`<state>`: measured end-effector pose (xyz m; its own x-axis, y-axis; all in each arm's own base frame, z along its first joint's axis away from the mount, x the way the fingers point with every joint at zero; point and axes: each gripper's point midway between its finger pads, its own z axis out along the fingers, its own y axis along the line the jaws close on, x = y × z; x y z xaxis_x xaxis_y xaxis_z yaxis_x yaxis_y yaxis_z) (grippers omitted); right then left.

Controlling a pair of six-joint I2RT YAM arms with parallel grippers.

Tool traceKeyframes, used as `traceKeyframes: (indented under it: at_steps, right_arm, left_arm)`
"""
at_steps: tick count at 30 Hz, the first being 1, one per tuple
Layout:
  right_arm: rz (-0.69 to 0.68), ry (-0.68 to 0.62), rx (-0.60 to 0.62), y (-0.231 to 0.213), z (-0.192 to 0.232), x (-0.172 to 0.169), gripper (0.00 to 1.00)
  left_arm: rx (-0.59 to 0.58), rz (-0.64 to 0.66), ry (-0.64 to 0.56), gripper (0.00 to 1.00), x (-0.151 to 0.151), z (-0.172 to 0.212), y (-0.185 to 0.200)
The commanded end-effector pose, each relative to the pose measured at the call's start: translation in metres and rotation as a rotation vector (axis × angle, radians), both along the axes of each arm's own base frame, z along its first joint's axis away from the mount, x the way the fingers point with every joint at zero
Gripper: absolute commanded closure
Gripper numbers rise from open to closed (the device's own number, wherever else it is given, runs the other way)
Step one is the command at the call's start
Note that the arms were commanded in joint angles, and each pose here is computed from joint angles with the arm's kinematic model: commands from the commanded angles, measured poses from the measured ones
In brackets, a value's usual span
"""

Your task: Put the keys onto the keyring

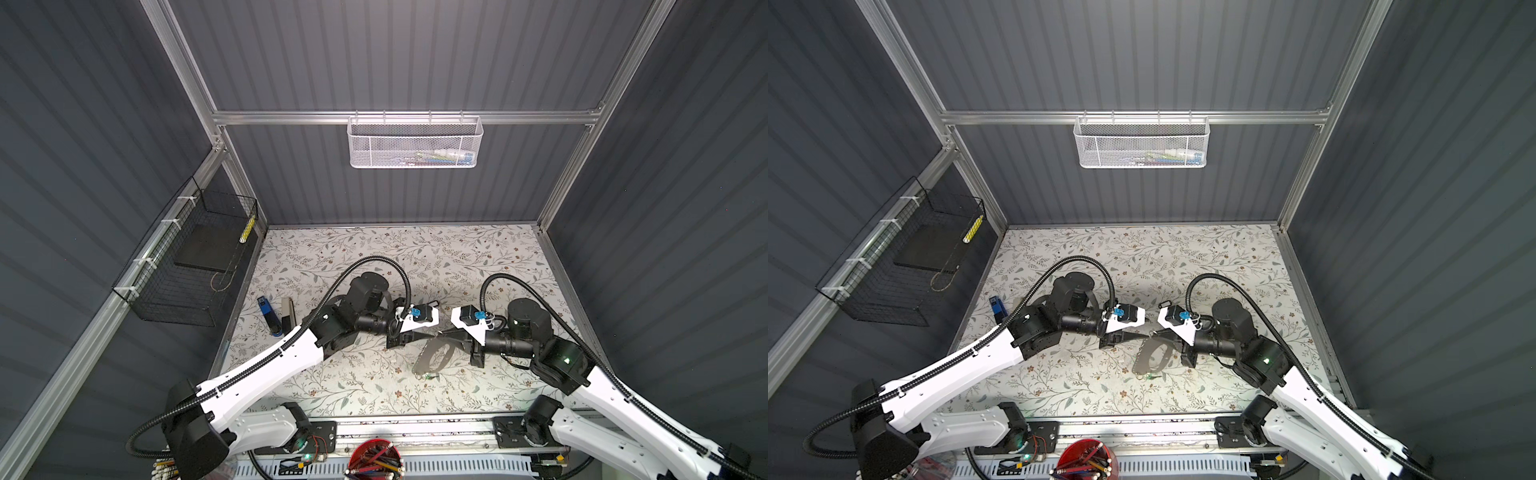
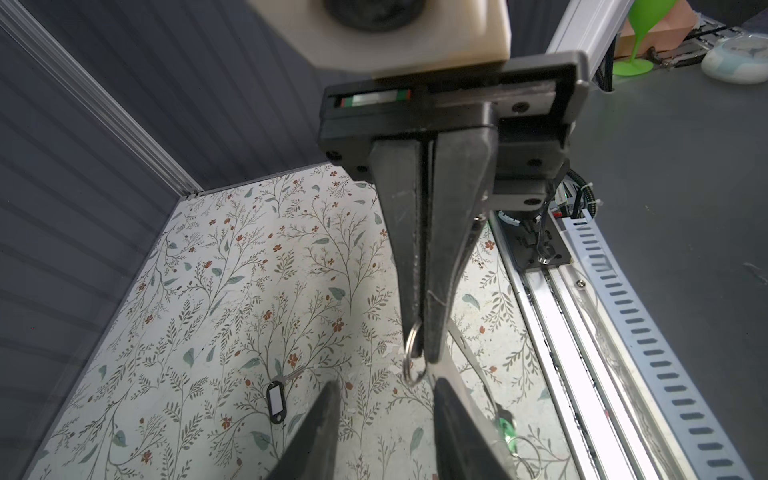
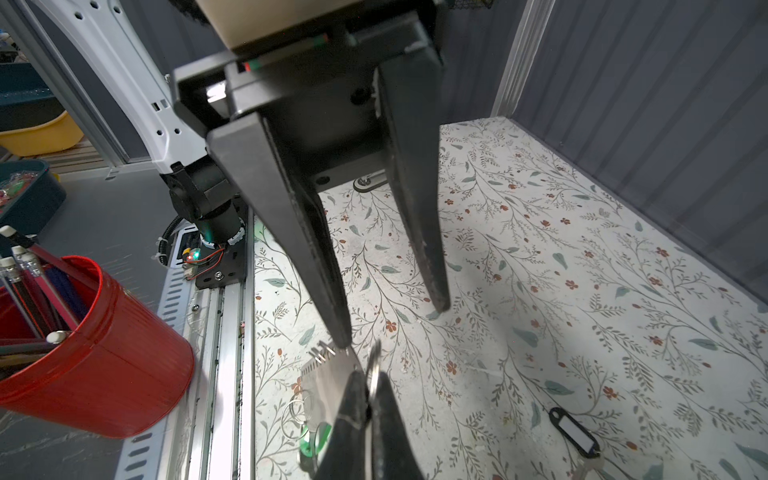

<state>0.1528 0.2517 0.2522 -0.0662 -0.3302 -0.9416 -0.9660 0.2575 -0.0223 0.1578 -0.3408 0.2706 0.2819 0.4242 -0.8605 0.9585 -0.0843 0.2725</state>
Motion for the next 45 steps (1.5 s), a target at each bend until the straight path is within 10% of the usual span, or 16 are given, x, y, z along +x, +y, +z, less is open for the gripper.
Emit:
traceKeyframes:
  at_steps: [1, 25, 45]
  right_arm:
    - [0.035, -0.004, 0.007, 0.003, 0.01, -0.005, 1.0]
    - [0.048, -0.025, 0.0, 0.007, 0.01, -0.001, 1.0]
    - [0.063, -0.043, -0.021, 0.004, 0.0, -0.005, 0.99]
  left_arm:
    - [0.05, -0.001, -0.04, 0.62, -0.001, -0.002, 0.0]
    - [0.077, -0.091, -0.027, 0.83, -0.018, -0.012, -0.016]
    - [0.026, -0.053, -0.013, 0.69, -0.016, 0.01, -0.005]
